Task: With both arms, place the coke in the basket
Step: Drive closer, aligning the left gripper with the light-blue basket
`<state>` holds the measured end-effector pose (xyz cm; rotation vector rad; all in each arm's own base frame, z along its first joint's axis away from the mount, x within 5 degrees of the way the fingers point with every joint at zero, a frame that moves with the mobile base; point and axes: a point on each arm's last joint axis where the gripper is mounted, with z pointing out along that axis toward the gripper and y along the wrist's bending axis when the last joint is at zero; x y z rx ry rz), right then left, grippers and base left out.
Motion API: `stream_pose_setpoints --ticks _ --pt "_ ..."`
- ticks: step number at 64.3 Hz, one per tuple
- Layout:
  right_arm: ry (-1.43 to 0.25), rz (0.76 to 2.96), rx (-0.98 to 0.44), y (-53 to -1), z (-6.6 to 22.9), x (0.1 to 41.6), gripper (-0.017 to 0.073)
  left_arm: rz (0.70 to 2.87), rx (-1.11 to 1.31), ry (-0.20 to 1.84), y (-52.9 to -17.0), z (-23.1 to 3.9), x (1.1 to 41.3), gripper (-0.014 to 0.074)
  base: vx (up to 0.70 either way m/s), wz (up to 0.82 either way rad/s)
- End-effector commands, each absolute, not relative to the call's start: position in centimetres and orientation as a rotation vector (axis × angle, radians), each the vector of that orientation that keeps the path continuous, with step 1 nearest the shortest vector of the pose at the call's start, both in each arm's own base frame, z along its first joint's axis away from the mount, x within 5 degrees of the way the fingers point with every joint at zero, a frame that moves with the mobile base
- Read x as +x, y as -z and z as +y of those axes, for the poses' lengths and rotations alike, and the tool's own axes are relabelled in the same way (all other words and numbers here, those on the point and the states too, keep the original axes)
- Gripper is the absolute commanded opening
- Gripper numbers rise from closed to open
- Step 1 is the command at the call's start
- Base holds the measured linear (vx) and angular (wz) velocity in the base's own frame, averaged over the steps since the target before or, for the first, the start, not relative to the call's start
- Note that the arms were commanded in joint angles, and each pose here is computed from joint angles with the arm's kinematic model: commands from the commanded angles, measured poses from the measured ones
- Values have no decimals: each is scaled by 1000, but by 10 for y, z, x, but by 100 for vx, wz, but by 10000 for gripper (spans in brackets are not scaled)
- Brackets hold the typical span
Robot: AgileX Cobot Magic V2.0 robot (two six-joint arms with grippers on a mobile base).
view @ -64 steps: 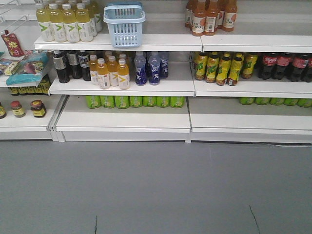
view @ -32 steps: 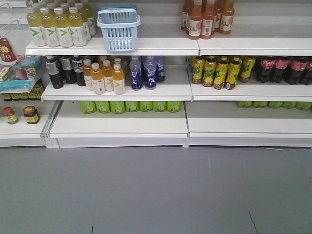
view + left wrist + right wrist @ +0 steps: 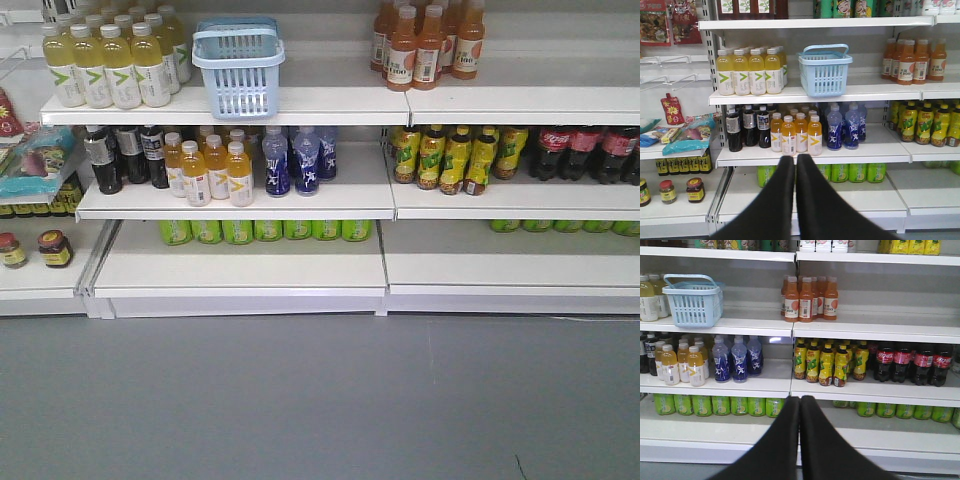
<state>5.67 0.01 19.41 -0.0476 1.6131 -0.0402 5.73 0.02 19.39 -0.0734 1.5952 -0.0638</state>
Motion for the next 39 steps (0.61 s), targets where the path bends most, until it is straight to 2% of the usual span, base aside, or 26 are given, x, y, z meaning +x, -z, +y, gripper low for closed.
stream_pose_setpoints --ticks 1,39 --pt "54 1537 -52 -199 0 56 -10 1471 -77 80 -213 0 54 -7 12 -1" --pt "54 1537 -52 -199 0 56 -10 1471 -77 80 -213 0 54 -6 12 -3"
